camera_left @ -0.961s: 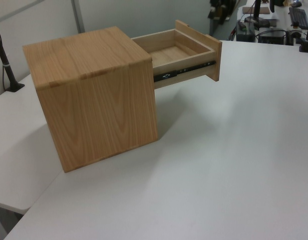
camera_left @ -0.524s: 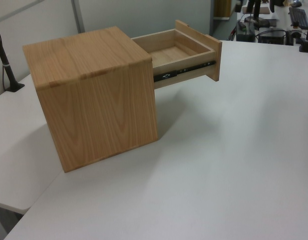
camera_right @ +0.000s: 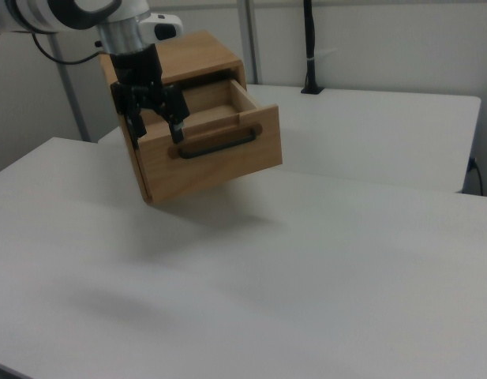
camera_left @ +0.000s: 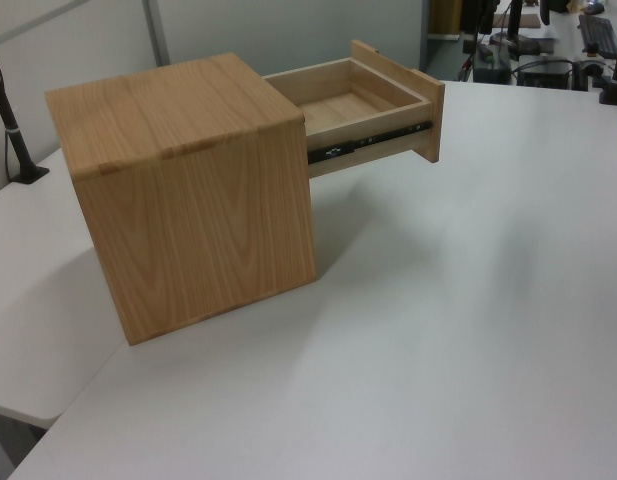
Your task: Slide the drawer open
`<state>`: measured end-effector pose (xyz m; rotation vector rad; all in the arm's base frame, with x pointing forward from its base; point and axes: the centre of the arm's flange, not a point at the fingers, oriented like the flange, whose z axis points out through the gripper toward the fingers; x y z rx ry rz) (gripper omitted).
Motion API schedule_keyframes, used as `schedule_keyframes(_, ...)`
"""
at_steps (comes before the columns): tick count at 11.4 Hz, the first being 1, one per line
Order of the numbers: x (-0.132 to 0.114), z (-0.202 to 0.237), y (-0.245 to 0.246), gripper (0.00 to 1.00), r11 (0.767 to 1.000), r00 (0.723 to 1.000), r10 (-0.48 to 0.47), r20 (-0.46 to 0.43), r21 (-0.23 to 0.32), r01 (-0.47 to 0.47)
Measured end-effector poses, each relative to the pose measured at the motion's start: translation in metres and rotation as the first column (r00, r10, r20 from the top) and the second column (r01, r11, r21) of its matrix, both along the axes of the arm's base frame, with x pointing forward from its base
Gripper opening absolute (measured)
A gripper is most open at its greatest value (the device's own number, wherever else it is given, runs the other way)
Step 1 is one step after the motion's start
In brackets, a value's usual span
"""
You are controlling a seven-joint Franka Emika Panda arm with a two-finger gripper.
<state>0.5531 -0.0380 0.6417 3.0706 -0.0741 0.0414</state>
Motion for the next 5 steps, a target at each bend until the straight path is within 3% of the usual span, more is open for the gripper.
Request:
schedule_keyframes(2, 0.0001, -0.0026, 0.0039, 1.0, 0.999, 0.999, 0.051, -0.009, -0.007, -0.051)
schedule_keyframes(5, -0.0002, -0.0046, 0.0026, 1.0, 0.998, 0.998, 0.055, -0.014, -0.007, -0.055)
